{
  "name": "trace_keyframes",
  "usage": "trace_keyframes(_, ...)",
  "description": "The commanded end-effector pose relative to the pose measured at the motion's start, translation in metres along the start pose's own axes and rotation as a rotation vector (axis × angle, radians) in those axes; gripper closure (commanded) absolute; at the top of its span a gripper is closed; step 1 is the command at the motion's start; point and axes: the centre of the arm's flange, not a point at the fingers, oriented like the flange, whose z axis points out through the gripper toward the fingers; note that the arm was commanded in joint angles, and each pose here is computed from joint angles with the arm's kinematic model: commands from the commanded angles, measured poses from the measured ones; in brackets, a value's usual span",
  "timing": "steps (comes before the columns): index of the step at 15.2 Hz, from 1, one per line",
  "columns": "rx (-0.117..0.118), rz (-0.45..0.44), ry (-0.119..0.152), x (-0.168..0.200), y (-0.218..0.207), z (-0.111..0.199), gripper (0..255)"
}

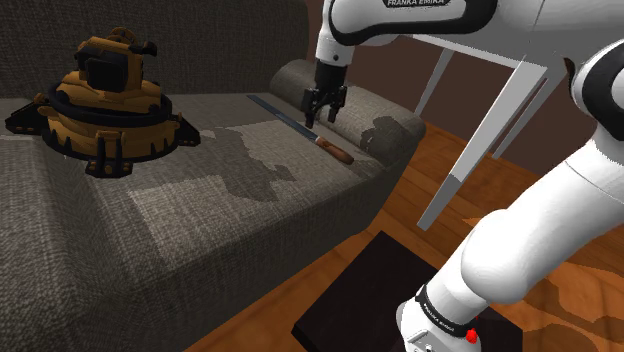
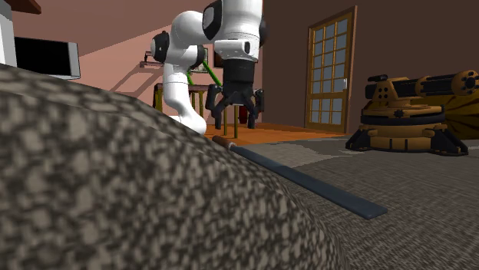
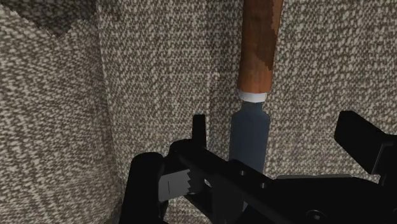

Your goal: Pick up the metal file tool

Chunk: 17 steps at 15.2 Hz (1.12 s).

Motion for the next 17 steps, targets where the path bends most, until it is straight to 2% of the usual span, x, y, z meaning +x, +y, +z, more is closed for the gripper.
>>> trace_keyframes(1,-0.006,0.009,0.010,0.025,-0.001,0.000,0)
trace_keyframes(8,-0.025,0.037,0.040,0.104,0.004,0.000,0)
trace_keyframes(17,-0.025,0.037,0.040,0.107,0.002,0.040,0)
